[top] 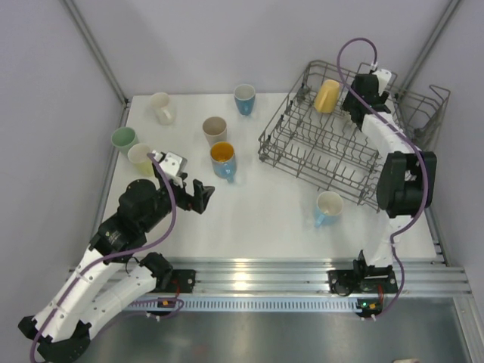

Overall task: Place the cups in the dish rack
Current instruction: Place the cup upside down on the dish rack, then grab a cup with the left arm

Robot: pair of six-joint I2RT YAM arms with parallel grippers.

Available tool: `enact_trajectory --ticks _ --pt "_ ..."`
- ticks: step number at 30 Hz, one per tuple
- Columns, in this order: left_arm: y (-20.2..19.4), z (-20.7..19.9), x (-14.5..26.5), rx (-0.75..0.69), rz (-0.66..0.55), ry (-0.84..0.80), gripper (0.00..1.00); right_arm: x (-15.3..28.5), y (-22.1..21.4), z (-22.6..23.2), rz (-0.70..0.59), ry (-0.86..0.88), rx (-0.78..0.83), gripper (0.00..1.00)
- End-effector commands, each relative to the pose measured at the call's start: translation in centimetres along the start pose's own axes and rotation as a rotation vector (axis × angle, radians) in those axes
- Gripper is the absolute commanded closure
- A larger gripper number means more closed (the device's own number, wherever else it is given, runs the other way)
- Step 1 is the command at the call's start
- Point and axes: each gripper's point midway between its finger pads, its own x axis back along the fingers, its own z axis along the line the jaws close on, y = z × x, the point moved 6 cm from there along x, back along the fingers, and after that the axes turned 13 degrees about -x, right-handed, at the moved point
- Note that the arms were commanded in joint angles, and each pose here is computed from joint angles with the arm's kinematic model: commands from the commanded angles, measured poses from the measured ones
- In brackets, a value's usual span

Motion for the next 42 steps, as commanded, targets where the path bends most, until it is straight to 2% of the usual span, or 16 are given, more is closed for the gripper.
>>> enact_trajectory --ticks 1,6,10,14,15,17,18,19,21,25,29,32,36,42 --pt "1.9 0.2 0.5 0.032 -0.054 0.017 0.02 4.4 5.7 1.0 -0.056 0.079 -0.046 0.3" --pt "2.9 0.5 0.4 0.059 -0.059 0.036 0.02 8.7 8.1 2.0 -0.03 0.212 -0.043 0.01" --pt "3.6 0.7 0.2 0.078 -0.06 0.056 0.02 13.4 9.2 2.4 0.033 0.325 -0.009 0.01" --pt "4.4 1.0 0.2 0.098 -0.07 0.079 0.02 18.5 7.5 2.7 0.091 0.463 0.06 0.01" --pt "4.9 1.1 0.2 0.098 -0.076 0.081 0.02 19.9 6.8 3.1 0.125 0.551 0.065 0.01" --pt "5.1 1.1 0.1 0.096 -0.073 0.083 0.02 23.9 6.8 3.1 0.102 0.682 0.056 0.01" --pt "5.1 1.1 -0.2 0.096 -0.059 0.08 0.02 24.3 5.1 2.8 0.141 0.71 0.059 0.01" --pt "5.3 1.1 -0.3 0.099 -0.058 0.08 0.02 26.9 5.0 2.9 0.118 0.77 0.06 0.01" --pt "5.2 0.9 -0.9 0.101 -0.037 0.072 0.02 28.4 3.0 3.1 0.134 0.809 0.091 0.01" --pt "5.3 1.1 -2.1 0.119 0.008 0.098 0.02 34.2 -1.0 4.7 0.199 0.981 0.131 0.01" --pt "4.9 1.5 -3.4 0.129 0.073 0.151 0.02 36.6 -4.4 4.5 0.234 1.068 0.11 0.01" --pt "4.9 1.7 -4.4 0.131 0.119 0.171 0.02 38.3 -4.8 3.7 0.241 1.12 0.106 0.01" --pt "4.9 1.8 -5.7 0.131 0.172 0.192 0.02 40.1 -2.7 1.2 0.186 1.113 0.101 0.01" --pt "4.5 2.0 -6.8 0.12 0.207 0.192 0.02 42.2 1.4 -3.2 -0.001 1.068 0.01 0.01"
